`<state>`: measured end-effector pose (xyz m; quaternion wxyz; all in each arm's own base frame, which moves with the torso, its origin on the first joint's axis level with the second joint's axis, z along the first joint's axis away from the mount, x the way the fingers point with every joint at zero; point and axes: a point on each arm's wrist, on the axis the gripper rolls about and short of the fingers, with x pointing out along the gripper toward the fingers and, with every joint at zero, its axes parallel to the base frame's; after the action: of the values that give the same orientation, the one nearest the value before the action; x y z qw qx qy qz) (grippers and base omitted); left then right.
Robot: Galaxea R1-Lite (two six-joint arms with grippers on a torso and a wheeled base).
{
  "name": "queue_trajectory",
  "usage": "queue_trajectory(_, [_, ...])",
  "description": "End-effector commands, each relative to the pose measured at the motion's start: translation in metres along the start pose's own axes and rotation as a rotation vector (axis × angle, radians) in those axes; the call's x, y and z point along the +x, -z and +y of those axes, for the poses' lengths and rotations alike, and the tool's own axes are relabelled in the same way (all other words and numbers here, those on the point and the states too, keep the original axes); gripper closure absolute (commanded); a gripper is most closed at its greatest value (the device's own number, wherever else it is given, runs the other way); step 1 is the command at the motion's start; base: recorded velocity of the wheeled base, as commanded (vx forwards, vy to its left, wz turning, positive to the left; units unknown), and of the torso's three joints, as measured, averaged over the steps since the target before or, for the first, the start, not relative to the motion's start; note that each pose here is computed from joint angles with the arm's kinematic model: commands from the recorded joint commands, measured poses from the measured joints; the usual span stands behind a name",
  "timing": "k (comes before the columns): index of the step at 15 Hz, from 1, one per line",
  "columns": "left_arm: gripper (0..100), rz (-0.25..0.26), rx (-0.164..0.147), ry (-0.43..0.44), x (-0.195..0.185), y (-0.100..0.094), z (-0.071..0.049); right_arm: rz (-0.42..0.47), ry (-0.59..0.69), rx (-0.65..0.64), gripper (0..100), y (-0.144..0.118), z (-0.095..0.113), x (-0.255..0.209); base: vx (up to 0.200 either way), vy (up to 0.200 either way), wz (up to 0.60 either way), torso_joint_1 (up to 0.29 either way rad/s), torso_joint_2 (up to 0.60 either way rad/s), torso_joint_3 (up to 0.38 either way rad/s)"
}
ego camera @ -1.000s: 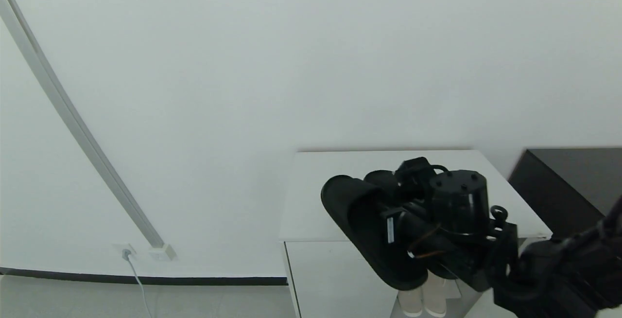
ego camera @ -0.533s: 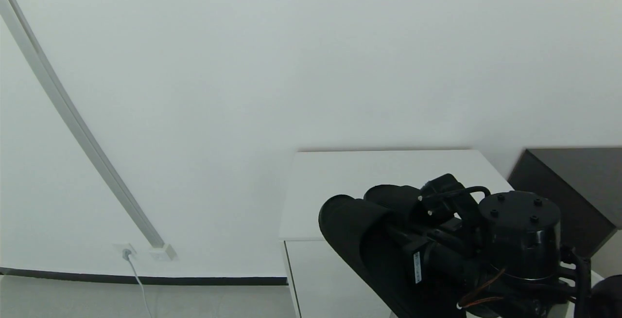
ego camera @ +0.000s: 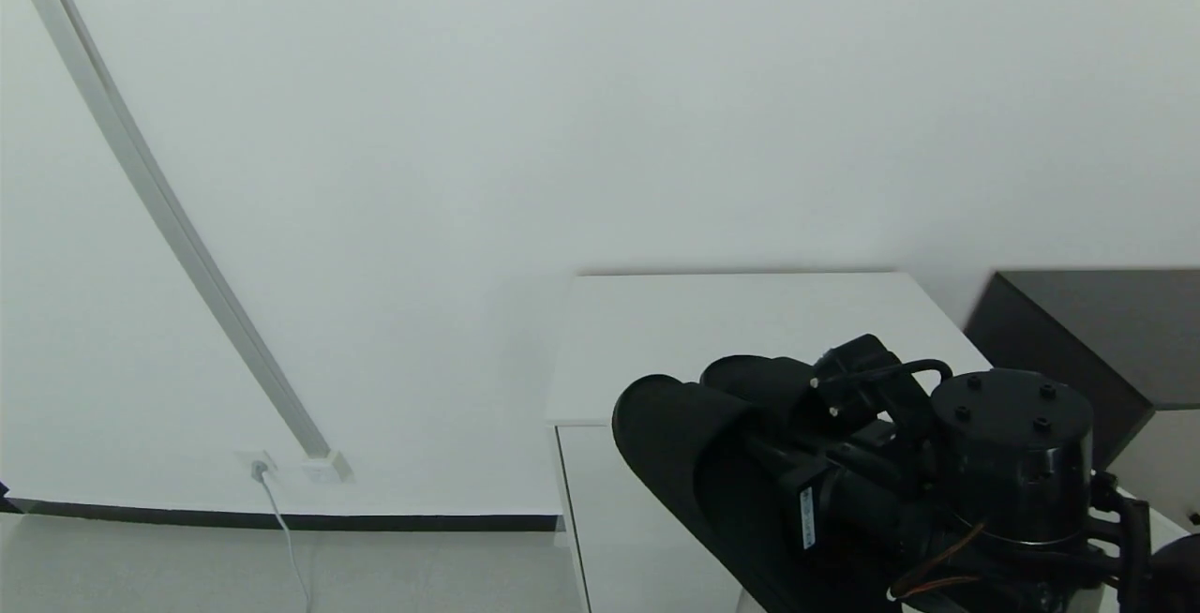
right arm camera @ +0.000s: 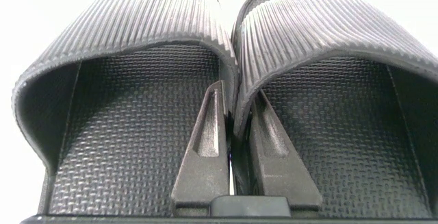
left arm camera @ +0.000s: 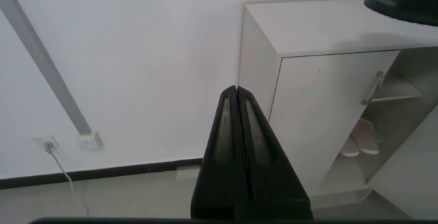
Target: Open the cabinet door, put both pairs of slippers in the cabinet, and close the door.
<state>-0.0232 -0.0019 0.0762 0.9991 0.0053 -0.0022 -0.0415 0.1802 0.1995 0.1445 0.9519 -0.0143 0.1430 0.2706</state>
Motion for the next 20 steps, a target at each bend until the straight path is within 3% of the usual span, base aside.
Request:
queue_trajectory(1, [100, 0.001, 0.0, 0.0, 0.0001, -0.0001, 0.0, 0.006, -0.001, -0.003, 100, 0.0022, 0.0006, -0.0007, -0.2, 0.0, 0.0, -0.007, 0.0, 0.012])
queue_trajectory(18, [100, 0.001, -0.001, 0.0, 0.0001, -0.0001, 0.0, 0.019, -0.009, -0.011, 100, 0.0067, 0.002, -0.0014, 0.0, 0.0, 0.0, 0.0, 0.0, 0.0])
queue_trajectory(20, [100, 0.001, 0.0, 0.0, 0.0001, -0.0001, 0.0, 0.019, -0.009, -0.011, 100, 0.0067, 0.002, -0.0014, 0.0, -0.2, 0.0, 0.0, 0.0, -0.002])
